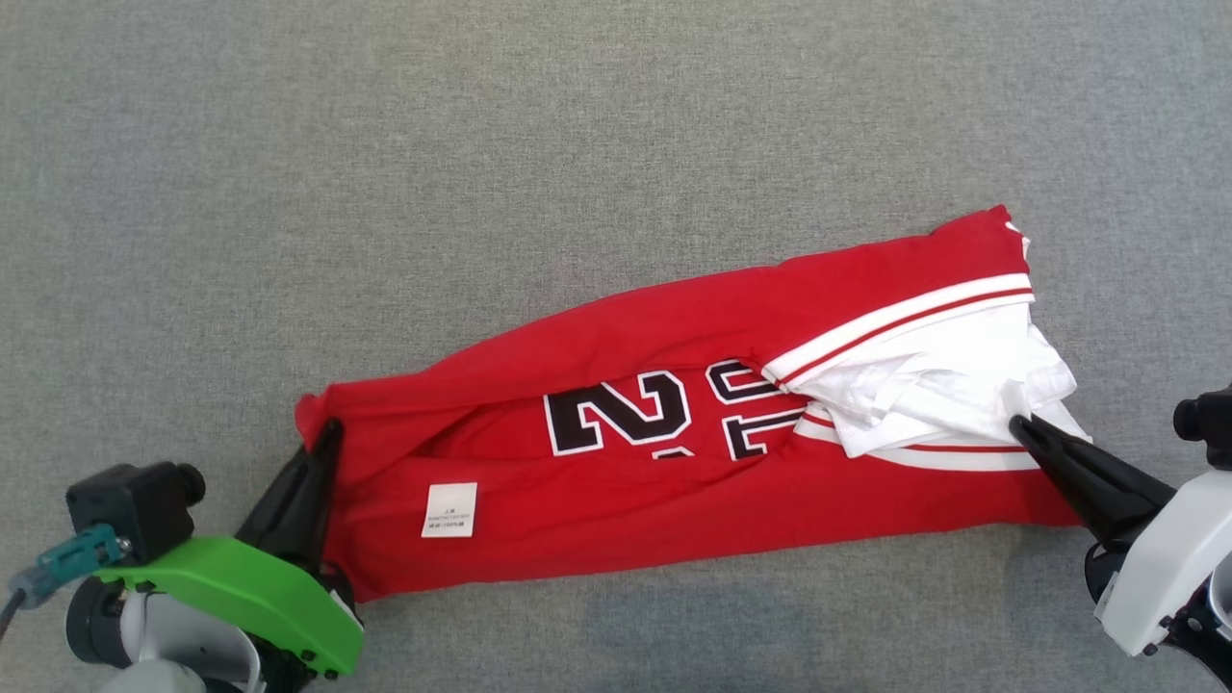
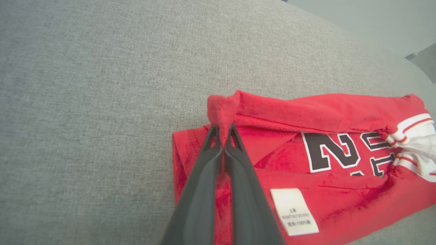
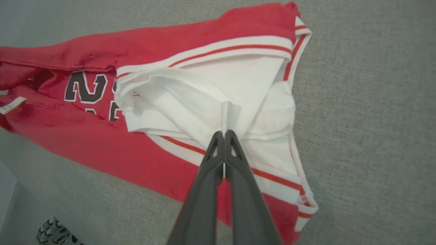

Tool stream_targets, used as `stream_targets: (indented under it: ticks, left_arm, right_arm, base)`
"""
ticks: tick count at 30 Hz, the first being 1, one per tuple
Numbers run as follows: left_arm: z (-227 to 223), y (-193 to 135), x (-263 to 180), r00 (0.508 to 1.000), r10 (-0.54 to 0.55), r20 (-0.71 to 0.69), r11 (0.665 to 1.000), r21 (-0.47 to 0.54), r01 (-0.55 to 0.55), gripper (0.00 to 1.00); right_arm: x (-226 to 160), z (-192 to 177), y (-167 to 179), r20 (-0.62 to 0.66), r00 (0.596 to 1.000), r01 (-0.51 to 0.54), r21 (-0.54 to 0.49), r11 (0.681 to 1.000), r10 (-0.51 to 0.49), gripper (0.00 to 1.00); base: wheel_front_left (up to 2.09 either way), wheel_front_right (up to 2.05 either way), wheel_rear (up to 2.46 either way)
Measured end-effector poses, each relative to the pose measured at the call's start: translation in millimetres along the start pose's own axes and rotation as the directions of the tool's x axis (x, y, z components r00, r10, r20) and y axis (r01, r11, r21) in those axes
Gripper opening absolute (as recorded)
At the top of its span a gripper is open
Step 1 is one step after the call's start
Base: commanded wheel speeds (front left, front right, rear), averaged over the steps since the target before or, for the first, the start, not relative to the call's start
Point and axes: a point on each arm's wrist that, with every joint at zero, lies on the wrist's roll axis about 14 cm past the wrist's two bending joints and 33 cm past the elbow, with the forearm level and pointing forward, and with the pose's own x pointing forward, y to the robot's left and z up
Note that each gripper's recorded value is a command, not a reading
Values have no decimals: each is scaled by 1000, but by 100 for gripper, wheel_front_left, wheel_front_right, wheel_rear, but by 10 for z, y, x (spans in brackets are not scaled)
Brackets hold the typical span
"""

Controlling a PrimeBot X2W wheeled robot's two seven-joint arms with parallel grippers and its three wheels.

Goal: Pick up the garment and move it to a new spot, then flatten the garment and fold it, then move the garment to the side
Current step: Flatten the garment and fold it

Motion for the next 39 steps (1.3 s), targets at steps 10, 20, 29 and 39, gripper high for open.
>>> stream_targets:
  ticks: [10, 20, 29, 39]
  left_arm:
    - [-138, -15, -141, 1000, 1, -20, 998, 65, 1, 34]
    - [-298, 57, -306, 999, 42, -33, 952, 306, -29, 100]
    - [265, 318, -473, 932, 200, 303, 891, 338, -302, 100]
    - [597, 502, -836, 806, 326, 494, 872, 172, -458, 100]
  right_arm:
    - [-7, -1, -122, -10, 999, 34, -38, 999, -35, 100]
    - [-280, 385, -290, 59, 994, 96, -30, 995, -94, 100]
    - [-25, 270, -318, -64, 992, 109, 26, 994, -107, 100]
    - [409, -26, -352, -262, 960, 114, 27, 993, -103, 100]
  base:
    - [0, 0, 0]
    - [0, 0, 0]
    - [0, 0, 0]
    - [0, 0, 0]
